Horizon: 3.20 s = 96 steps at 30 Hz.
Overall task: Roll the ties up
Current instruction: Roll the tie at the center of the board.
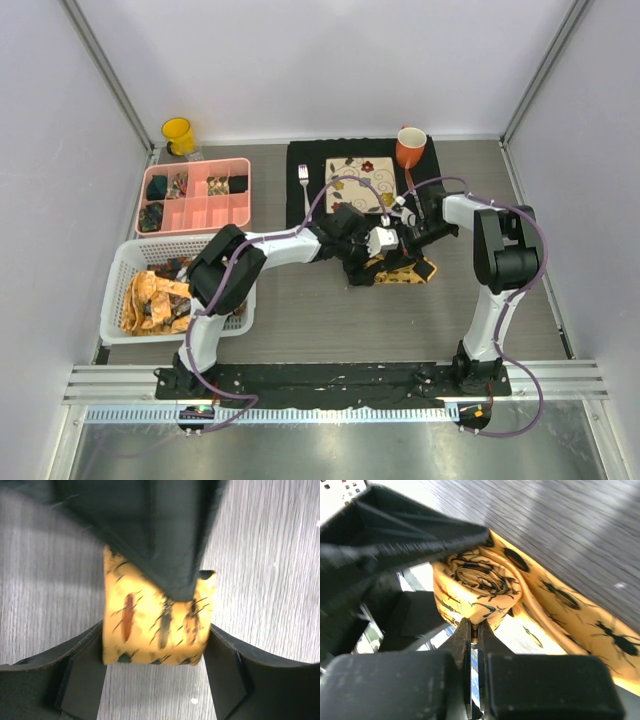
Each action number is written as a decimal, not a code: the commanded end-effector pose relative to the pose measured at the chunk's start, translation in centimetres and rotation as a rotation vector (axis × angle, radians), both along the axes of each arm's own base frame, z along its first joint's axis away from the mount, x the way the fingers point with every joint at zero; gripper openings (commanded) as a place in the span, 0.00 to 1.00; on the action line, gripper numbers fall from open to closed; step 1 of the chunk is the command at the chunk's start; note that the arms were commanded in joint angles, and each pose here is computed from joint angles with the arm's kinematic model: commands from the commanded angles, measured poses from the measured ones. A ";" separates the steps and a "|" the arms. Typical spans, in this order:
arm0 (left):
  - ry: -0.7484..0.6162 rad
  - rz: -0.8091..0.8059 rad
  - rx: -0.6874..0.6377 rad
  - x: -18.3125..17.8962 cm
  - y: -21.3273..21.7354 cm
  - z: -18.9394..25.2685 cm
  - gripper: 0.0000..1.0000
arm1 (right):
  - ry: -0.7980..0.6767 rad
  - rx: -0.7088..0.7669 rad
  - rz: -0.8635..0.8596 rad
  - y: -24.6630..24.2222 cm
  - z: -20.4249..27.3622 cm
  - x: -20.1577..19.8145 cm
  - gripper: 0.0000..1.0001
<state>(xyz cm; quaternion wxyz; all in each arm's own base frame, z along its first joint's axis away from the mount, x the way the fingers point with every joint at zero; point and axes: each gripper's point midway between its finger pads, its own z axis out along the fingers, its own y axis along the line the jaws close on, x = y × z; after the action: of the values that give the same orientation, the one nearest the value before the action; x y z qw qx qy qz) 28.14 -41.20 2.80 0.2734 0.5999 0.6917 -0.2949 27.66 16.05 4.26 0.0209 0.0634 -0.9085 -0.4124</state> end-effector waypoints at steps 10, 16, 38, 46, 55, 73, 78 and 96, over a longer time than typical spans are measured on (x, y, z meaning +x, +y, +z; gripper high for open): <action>0.043 -0.021 -0.241 0.5 -3.4 1.1 0.70 | -0.016 -0.242 0.047 -5.2 -6.6 0.6 0.01; -0.006 -0.085 -0.161 -0.6 -3.1 -0.5 0.48 | 0.020 -0.224 0.038 -4.9 -6.9 0.6 0.01; -0.014 0.026 0.143 -1.1 1.5 -3.8 0.36 | -0.004 -0.013 0.023 0.7 1.6 0.9 0.39; -0.013 0.012 0.116 -1.3 1.2 -3.2 0.54 | 0.011 -0.189 0.040 -2.2 -3.2 0.7 0.01; 0.017 -0.087 -0.124 -0.3 -2.5 1.3 0.73 | 0.062 -0.194 0.039 -5.3 -5.6 0.1 0.01; 0.021 -0.126 -0.119 -1.1 -5.1 0.2 0.58 | 0.052 -0.224 0.036 -6.0 -6.3 1.1 0.01; 0.009 -0.077 0.010 -1.4 -2.3 -1.2 0.36 | 0.026 -0.176 0.033 -5.3 -4.3 1.6 0.06; -0.007 0.034 0.185 -1.6 0.8 -3.5 0.45 | -0.010 -0.049 0.042 0.3 0.0 0.3 0.41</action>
<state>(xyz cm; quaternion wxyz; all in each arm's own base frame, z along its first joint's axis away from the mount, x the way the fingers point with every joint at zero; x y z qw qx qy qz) 27.34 -43.56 3.16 0.2937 0.6159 0.6766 -0.2768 27.62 15.78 6.17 0.0202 0.0838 -0.9107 -0.4040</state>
